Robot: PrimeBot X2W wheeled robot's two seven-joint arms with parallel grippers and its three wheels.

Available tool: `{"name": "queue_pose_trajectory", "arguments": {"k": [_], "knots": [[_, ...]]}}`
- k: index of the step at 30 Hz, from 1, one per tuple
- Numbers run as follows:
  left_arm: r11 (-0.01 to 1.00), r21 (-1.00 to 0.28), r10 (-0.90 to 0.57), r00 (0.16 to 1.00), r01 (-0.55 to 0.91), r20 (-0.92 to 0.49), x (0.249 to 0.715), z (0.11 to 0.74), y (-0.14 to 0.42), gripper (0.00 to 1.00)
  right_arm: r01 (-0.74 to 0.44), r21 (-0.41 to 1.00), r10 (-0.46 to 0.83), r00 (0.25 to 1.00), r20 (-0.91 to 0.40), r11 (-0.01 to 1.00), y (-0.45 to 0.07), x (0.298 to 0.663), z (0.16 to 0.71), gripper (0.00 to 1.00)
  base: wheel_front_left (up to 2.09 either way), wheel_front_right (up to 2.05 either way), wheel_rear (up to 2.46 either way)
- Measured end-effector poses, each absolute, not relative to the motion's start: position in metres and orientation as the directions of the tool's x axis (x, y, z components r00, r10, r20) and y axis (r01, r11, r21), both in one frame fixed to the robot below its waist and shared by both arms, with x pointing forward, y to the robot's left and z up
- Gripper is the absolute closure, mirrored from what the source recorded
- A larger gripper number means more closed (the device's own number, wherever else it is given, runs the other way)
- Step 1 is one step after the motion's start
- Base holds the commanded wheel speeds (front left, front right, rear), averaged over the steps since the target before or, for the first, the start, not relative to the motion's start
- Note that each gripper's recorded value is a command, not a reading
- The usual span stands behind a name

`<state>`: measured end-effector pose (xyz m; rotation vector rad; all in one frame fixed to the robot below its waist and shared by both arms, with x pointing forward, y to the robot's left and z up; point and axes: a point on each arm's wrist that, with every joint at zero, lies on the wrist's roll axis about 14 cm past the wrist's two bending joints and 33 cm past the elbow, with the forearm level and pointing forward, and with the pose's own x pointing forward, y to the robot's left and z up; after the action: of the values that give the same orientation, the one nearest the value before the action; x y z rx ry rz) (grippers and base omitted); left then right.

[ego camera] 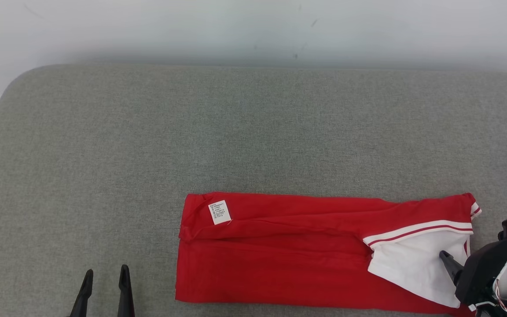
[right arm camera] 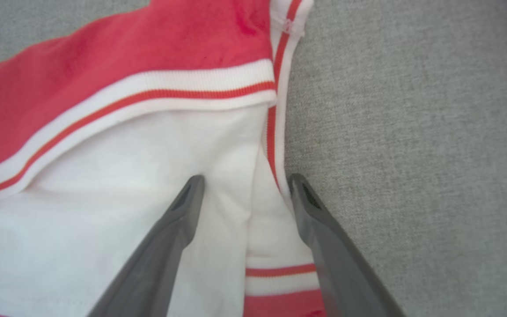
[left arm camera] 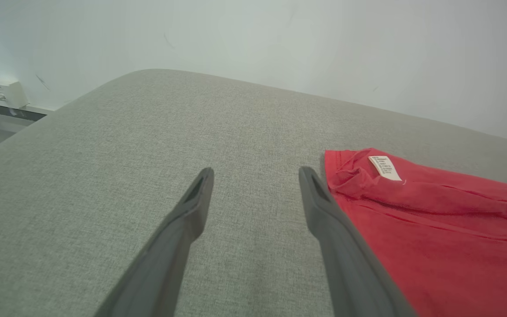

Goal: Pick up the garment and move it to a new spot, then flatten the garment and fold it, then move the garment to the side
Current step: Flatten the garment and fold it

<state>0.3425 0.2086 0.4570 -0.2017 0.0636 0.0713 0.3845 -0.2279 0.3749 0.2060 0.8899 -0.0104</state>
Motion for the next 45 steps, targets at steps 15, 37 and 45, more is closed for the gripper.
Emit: {"name": "queue_pose_trajectory", "arguments": {"k": [15,37,45], "knots": [[0.978,-0.191,0.066,0.994,-0.081,-0.082,0.343,0.453,0.211,0.00,0.084,0.169,0.083,0.612,-0.787,0.982,-0.222,0.388,0.370,0.89,0.00,0.00,0.00],[0.980,-0.193,0.034,0.998,-0.045,-0.060,0.354,0.458,0.203,0.00,0.289,0.102,-0.146,0.720,-0.678,0.952,-0.310,0.370,0.412,1.00,0.00,0.00,0.00],[0.979,-0.204,-0.004,0.999,-0.006,-0.047,0.356,0.462,0.192,0.00,0.355,0.051,-0.251,0.749,-0.613,0.934,-0.343,0.351,0.440,1.00,0.00,0.00,0.00]]}}
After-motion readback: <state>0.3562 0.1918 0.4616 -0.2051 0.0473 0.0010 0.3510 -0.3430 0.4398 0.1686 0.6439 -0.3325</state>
